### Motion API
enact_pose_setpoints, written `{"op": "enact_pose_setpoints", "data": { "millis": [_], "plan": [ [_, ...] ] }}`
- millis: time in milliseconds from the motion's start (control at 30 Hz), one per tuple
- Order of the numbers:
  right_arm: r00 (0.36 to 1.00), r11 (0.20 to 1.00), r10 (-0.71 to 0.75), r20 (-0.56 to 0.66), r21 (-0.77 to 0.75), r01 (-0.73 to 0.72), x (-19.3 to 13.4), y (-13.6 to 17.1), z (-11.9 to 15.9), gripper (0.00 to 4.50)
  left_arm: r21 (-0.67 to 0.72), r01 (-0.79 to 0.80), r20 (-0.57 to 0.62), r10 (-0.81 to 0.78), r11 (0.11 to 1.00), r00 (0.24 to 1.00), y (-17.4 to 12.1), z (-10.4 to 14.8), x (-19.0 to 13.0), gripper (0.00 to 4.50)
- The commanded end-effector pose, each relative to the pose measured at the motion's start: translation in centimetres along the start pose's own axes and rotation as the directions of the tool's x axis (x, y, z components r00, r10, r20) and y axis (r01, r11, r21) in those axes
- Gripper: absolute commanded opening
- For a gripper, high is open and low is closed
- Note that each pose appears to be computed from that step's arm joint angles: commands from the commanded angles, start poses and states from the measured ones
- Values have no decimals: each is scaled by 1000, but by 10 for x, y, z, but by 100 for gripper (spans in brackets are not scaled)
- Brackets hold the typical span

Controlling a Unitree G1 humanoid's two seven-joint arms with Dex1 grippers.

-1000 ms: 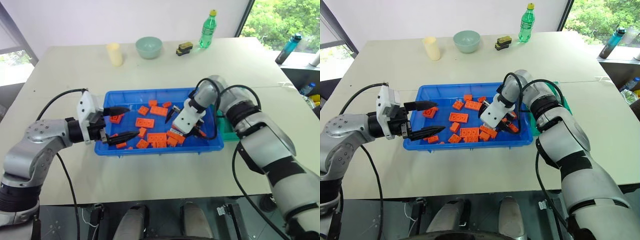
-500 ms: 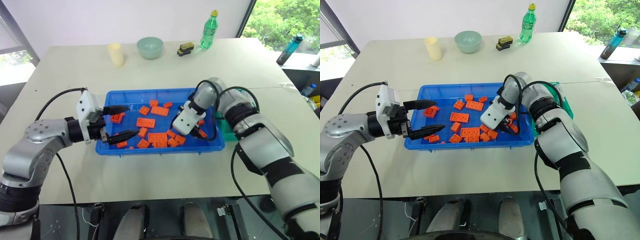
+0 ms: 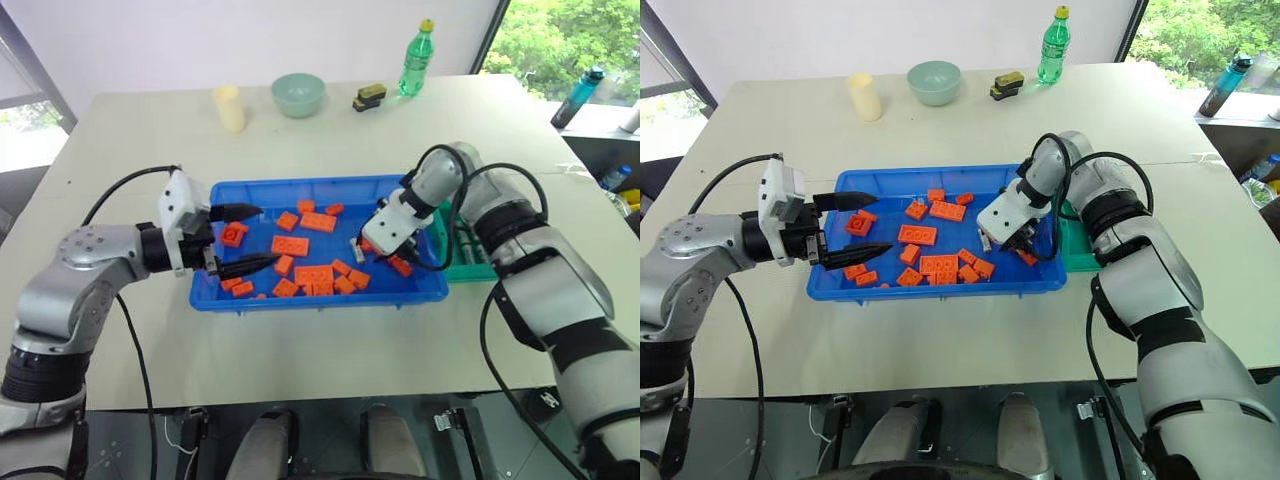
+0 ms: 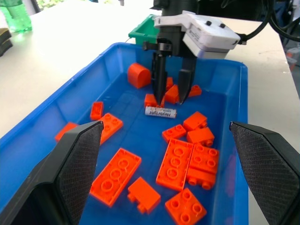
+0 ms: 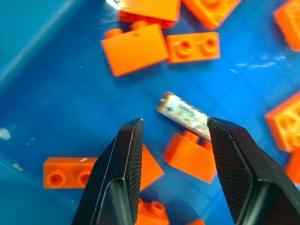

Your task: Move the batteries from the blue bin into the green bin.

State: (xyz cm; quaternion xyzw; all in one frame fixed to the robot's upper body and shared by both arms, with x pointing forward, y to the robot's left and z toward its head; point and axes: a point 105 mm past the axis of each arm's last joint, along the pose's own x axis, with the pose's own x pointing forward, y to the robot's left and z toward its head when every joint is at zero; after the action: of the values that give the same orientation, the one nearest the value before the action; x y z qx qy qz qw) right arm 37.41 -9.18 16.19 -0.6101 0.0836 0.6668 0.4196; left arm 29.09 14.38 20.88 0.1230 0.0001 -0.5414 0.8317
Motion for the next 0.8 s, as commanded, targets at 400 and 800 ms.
{"op": "enact_pose_setpoints", "data": {
  "millis": [400, 800],
  "plan": [
    [833, 263, -553, 3, 949, 171, -69, 5, 46, 224, 16, 20, 7, -20, 1000, 1000, -5, 1, -3, 450],
    [850, -72, -520, -89, 996, 60, -17, 47, 31, 224, 33, 67, 27, -68, 997, 997, 0, 5, 9, 450]
  ]
}}
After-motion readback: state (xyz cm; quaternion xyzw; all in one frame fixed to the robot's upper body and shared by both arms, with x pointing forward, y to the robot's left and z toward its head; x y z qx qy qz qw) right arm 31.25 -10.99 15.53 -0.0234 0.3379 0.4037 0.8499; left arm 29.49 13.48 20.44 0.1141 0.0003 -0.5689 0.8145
